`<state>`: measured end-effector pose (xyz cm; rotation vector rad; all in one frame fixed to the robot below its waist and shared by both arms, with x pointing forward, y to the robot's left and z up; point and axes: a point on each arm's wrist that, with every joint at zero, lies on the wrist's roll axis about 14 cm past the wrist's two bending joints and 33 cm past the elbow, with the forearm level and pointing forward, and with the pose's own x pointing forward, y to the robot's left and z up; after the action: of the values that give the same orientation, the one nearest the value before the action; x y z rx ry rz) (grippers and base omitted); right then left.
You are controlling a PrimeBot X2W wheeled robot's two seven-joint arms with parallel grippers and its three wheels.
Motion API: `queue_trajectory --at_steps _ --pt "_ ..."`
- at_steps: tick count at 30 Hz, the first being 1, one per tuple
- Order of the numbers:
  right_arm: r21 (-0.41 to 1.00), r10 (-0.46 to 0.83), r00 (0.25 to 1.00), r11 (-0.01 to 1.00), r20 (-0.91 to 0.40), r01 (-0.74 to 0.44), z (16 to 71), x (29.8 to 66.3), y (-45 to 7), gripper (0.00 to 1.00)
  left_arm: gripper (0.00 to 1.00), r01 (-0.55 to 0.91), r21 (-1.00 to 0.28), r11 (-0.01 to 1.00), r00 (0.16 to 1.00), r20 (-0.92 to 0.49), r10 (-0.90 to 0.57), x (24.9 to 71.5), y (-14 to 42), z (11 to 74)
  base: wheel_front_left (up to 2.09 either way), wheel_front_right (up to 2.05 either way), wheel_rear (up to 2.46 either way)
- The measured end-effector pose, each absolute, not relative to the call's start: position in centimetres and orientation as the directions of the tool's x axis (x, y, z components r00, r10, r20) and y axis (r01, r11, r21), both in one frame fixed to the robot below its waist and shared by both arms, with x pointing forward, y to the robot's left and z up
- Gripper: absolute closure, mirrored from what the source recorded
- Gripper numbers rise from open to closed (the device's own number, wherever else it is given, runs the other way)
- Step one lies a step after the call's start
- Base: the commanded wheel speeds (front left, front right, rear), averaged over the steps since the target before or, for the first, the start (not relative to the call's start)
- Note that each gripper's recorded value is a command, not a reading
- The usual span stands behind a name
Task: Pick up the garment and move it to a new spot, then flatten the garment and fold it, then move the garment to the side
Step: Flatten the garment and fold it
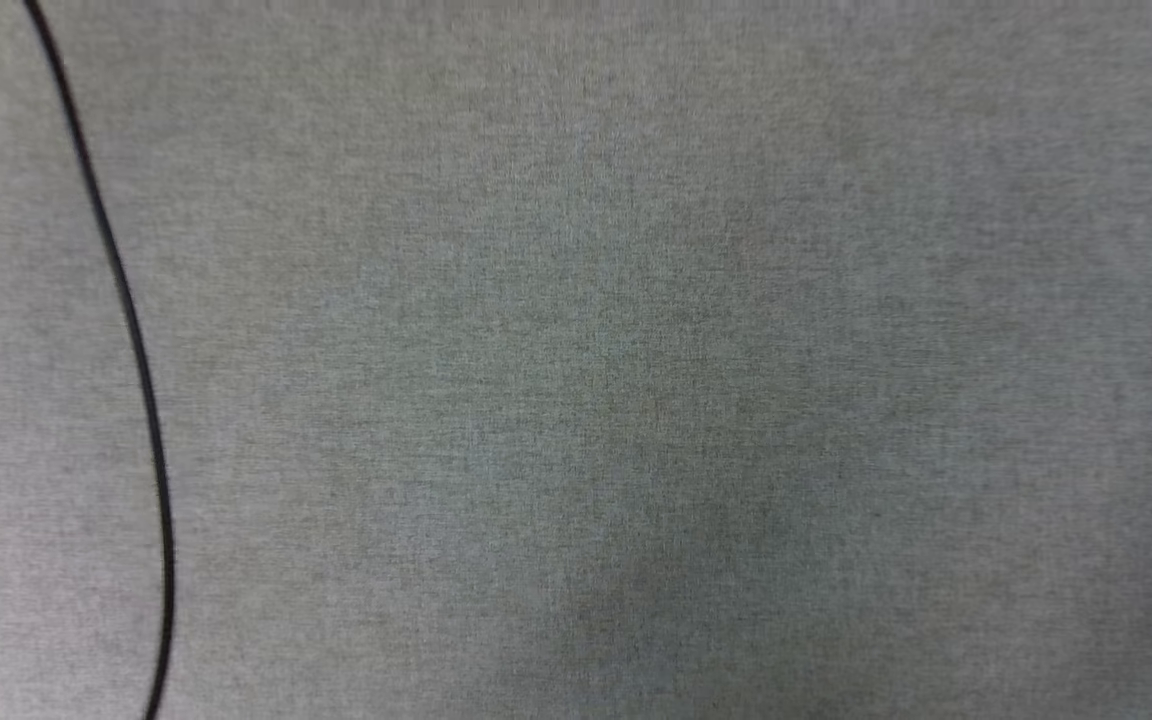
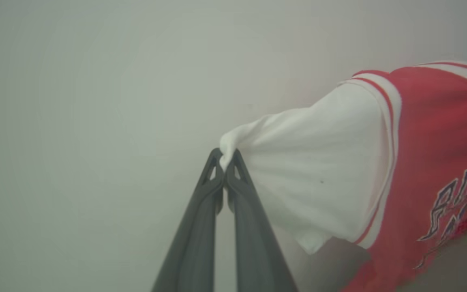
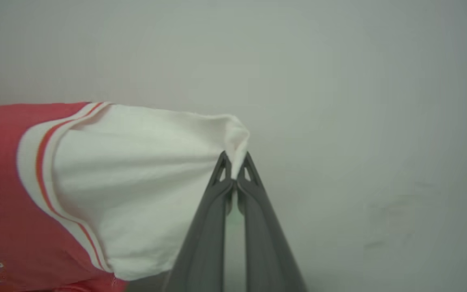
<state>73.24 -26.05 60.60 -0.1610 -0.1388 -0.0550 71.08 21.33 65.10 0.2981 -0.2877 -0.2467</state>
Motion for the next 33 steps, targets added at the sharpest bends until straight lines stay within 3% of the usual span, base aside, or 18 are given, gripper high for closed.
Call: queue_trajectory --at_steps 12,15,26,33 --pt "-0.133 0.031 0.999 0.990 -0.045 -0.037 53.0 65.7 -24.1 1.00 1.00 0.279 0.141 0.950 0.958 0.032 -0.286 62.8 20.9 54.5 0.00 0.00 0.00" --pt "-0.100 0.050 0.981 0.993 -0.187 -0.069 48.3 58.7 -24.5 1.00 1.00 0.278 0.062 0.959 0.958 -0.090 -0.272 55.1 20.8 49.7 0.00 0.00 0.00" --pt "-0.016 0.098 0.945 0.994 -0.313 -0.109 45.6 48.7 -25.0 1.00 1.00 0.264 -0.012 0.965 0.940 -0.222 -0.260 44.1 21.1 46.0 0.00 0.00 0.00" --pt "-0.033 0.119 0.920 0.989 -0.374 -0.142 44.8 44.5 -25.7 1.00 1.00 0.237 -0.055 0.970 0.929 -0.280 -0.242 39.2 21.1 44.6 0.00 0.00 0.00"
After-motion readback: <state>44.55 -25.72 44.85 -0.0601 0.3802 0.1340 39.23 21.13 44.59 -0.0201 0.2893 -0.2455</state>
